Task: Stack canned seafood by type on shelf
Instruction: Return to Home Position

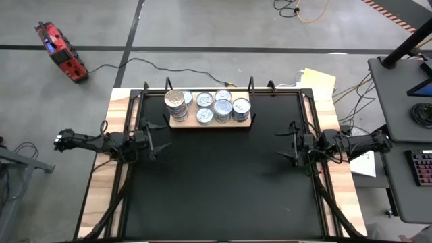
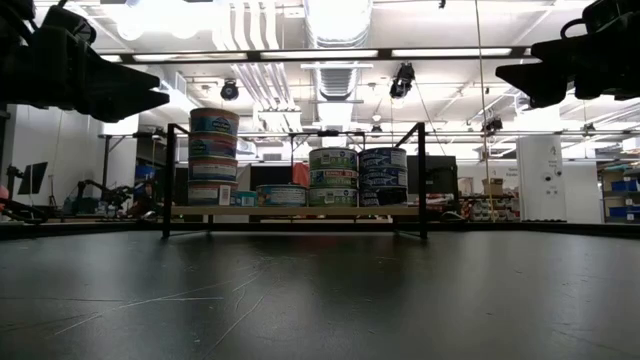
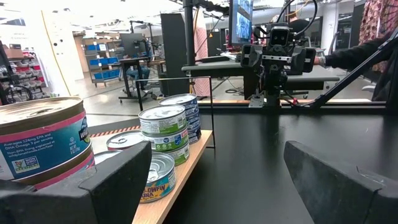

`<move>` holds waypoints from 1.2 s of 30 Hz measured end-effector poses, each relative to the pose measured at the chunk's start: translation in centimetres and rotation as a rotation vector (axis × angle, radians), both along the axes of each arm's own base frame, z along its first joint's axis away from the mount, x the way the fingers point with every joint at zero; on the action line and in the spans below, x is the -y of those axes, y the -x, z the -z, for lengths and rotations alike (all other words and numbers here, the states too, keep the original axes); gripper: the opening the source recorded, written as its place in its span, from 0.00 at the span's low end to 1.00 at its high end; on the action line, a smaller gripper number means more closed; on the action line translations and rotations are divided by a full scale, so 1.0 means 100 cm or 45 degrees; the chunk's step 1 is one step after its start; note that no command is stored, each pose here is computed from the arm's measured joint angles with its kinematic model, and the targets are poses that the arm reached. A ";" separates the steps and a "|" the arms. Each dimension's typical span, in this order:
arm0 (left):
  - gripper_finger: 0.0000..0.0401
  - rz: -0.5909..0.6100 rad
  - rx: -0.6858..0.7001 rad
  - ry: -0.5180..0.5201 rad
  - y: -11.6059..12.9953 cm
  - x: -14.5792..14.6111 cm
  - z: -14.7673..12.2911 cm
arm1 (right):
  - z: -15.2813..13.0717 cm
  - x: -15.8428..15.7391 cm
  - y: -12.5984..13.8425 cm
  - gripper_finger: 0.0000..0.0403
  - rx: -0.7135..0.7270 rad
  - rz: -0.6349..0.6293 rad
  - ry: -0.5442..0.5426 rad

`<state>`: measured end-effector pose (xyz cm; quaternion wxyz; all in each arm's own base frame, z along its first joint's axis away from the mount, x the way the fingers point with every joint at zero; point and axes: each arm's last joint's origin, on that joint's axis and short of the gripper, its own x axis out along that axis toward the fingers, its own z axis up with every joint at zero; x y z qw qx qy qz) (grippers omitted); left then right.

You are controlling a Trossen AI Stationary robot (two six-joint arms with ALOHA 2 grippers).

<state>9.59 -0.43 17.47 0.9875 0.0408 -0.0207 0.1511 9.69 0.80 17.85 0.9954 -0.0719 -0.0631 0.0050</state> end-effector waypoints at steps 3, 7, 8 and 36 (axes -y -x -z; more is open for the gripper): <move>0.87 0.000 0.000 0.000 0.000 0.000 0.000 | 0.000 0.000 0.000 0.85 0.000 0.000 0.000; 0.87 0.000 0.000 0.000 0.000 0.000 0.000 | 0.000 0.000 0.000 0.87 0.000 0.000 0.000; 0.87 0.000 0.000 0.000 0.000 0.000 0.000 | 0.000 0.000 0.000 0.87 0.000 -0.001 0.000; 0.87 0.000 0.000 0.000 0.000 0.000 0.000 | 0.000 0.000 0.000 0.84 0.000 -0.001 0.000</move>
